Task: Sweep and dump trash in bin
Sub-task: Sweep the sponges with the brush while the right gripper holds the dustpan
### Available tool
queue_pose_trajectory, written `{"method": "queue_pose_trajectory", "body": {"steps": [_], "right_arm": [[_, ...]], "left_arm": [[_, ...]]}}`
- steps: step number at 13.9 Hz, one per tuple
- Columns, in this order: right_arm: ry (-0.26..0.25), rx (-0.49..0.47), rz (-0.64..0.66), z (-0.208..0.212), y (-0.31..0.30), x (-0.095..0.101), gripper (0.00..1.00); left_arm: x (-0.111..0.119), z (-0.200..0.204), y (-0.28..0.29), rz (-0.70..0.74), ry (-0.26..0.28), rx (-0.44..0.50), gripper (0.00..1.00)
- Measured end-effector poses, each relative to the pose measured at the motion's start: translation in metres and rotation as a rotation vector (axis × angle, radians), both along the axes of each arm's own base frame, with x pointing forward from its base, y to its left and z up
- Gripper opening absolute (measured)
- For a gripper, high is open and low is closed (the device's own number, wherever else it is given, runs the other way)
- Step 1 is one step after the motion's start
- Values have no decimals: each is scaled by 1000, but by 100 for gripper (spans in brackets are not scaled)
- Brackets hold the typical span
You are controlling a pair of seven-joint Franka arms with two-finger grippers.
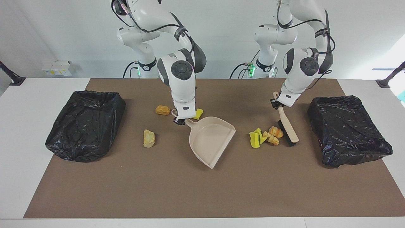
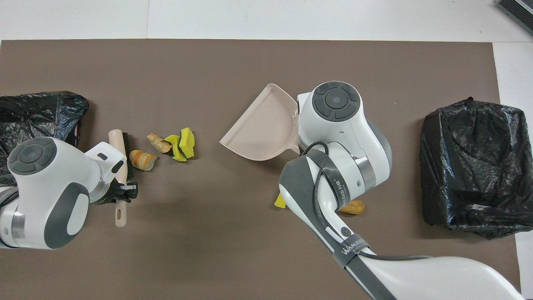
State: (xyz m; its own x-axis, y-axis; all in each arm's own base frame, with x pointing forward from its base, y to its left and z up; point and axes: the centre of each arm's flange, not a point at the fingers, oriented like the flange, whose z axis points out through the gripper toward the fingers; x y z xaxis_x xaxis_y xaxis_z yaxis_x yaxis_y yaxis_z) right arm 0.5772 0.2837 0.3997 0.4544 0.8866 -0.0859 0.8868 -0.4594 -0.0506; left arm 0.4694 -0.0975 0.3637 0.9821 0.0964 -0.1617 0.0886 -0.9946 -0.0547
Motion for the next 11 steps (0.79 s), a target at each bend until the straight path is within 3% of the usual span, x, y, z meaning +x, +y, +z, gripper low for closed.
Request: {"method": "queue_pose_trajectory", "body": {"steps": [5, 9, 11], "right_arm": [[-44, -23, 329, -28, 8, 5, 32], [-48, -23, 396, -35, 11, 5, 32], [-50, -22, 413, -40, 21, 2, 32]], "left_arm": [[-7, -7, -50, -61, -31, -38, 26], [-11, -8, -97, -129, -106, -86, 26], [-20, -9, -121, -152, -113, -119, 26]]}}
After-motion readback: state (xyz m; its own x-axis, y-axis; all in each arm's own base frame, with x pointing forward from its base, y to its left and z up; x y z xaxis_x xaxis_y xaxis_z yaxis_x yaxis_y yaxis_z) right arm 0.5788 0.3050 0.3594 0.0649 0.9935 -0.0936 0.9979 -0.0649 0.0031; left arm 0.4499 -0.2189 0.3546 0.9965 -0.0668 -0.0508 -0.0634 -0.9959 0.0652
